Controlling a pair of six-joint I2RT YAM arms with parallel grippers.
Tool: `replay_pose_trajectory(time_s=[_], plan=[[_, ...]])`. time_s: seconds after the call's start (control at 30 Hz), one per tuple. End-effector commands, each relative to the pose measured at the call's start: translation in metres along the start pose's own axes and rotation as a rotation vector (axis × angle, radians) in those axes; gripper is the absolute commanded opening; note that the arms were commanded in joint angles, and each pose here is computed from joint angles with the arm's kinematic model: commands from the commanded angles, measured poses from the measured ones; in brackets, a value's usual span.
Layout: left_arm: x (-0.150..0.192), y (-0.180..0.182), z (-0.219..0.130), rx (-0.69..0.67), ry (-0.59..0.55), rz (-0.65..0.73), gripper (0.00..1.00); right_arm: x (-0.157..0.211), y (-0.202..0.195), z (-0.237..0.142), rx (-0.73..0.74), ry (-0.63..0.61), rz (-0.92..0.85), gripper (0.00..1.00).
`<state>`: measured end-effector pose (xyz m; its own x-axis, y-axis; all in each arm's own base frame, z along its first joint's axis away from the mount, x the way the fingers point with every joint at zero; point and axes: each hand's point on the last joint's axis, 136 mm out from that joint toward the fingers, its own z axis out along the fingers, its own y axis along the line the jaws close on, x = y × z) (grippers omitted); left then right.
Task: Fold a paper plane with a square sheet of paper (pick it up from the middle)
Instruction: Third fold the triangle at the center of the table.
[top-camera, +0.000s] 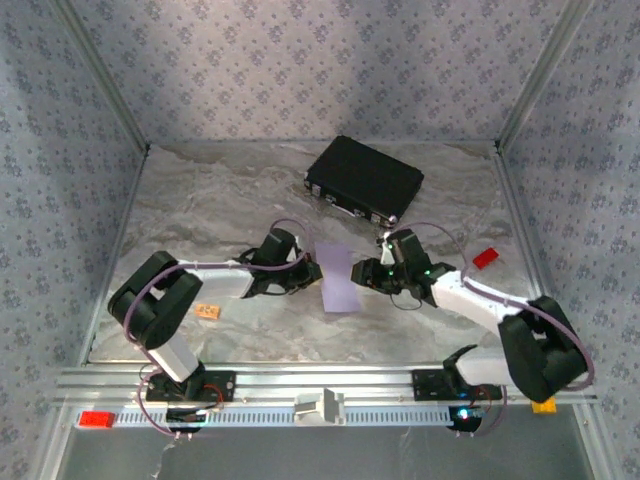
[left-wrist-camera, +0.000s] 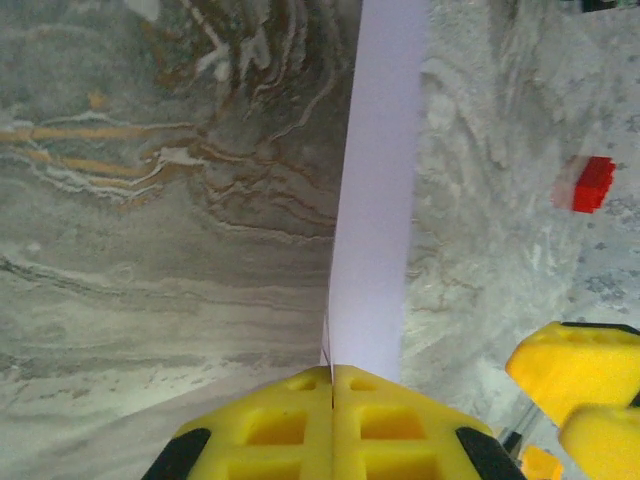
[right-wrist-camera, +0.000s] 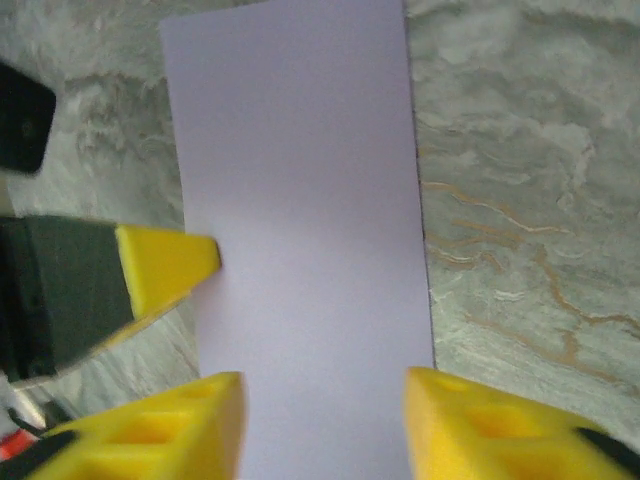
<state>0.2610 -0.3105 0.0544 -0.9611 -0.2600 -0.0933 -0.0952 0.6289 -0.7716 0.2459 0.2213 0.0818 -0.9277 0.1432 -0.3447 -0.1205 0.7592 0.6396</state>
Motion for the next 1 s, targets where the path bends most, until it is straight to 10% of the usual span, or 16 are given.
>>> replay_pose_trajectory(time_s=[0.0,0.33,0.97], plan=[[0.004,-0.004,-0.011,0.023,0.026,0.0,0.06,0.006,0.009,-0.008,0.044,-0.015,-0.276,0.56],[0.002,-0.004,-0.015,0.031,0.031,-0.017,0.06,0.049,0.066,0.003,0.029,-0.211,-1.031,0.57],[0.002,-0.001,-0.013,0.03,0.031,-0.023,0.06,0.074,0.075,0.038,0.314,-0.332,-1.45,0.58]])
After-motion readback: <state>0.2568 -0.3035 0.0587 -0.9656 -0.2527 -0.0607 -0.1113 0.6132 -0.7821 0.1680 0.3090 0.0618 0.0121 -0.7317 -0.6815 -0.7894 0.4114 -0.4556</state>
